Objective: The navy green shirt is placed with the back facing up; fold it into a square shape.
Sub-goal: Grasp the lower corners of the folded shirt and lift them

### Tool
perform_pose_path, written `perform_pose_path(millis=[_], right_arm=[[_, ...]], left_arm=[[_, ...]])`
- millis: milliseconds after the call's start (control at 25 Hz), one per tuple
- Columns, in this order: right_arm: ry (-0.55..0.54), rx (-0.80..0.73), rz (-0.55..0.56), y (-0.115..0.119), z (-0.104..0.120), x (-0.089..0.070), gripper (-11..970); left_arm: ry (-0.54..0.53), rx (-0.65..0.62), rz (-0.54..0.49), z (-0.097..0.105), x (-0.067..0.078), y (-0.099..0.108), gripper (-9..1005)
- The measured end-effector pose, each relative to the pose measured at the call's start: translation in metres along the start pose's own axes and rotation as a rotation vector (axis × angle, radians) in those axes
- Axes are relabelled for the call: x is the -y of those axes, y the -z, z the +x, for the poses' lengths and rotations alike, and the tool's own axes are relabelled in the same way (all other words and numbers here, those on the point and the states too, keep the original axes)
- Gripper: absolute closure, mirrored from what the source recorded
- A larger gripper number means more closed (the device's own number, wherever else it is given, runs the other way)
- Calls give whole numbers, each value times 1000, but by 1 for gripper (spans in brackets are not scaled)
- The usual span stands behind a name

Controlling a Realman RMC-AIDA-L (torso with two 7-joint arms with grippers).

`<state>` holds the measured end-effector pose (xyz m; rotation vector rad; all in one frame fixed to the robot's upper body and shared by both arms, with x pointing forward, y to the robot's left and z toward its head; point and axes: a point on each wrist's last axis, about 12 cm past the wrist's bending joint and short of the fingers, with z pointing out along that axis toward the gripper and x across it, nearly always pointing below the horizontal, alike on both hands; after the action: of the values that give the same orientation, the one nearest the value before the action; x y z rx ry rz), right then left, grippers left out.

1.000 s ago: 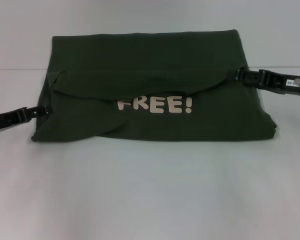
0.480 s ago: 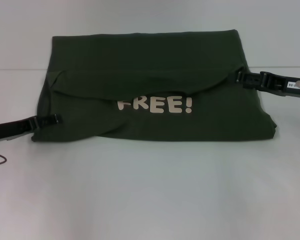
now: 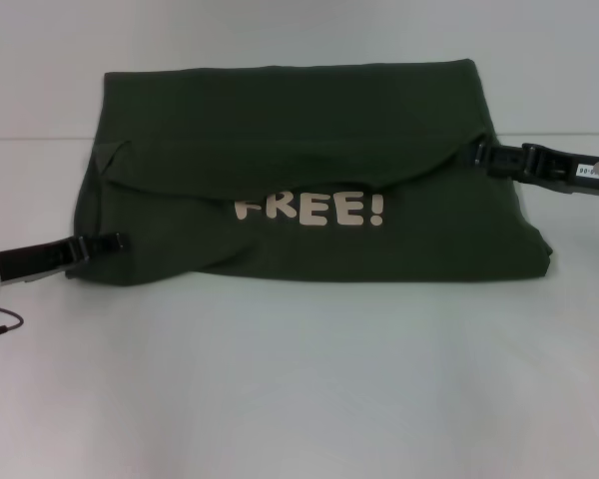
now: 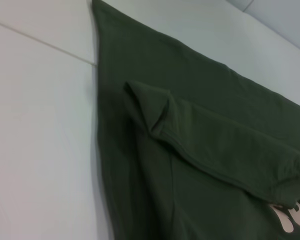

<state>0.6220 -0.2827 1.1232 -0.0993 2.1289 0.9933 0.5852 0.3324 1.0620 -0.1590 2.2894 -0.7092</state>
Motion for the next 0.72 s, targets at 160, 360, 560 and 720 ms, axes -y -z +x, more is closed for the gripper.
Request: perform_pose_path(millis=[160, 360, 560, 720], right_arm=[[-7, 5, -3, 2, -1, 1, 164], [-10, 6, -10, 3, -3, 0, 165], [-6, 3, -12, 2, -4, -1, 165], [4, -15, -14, 3, -5, -1, 164]], left_arm=[[-5, -3, -1, 0, 0, 0, 336], [-7, -4, -6, 1, -1, 1, 444], [-9, -5, -7, 1, -2, 2, 578], [-13, -10, 0, 0, -2, 4, 771]])
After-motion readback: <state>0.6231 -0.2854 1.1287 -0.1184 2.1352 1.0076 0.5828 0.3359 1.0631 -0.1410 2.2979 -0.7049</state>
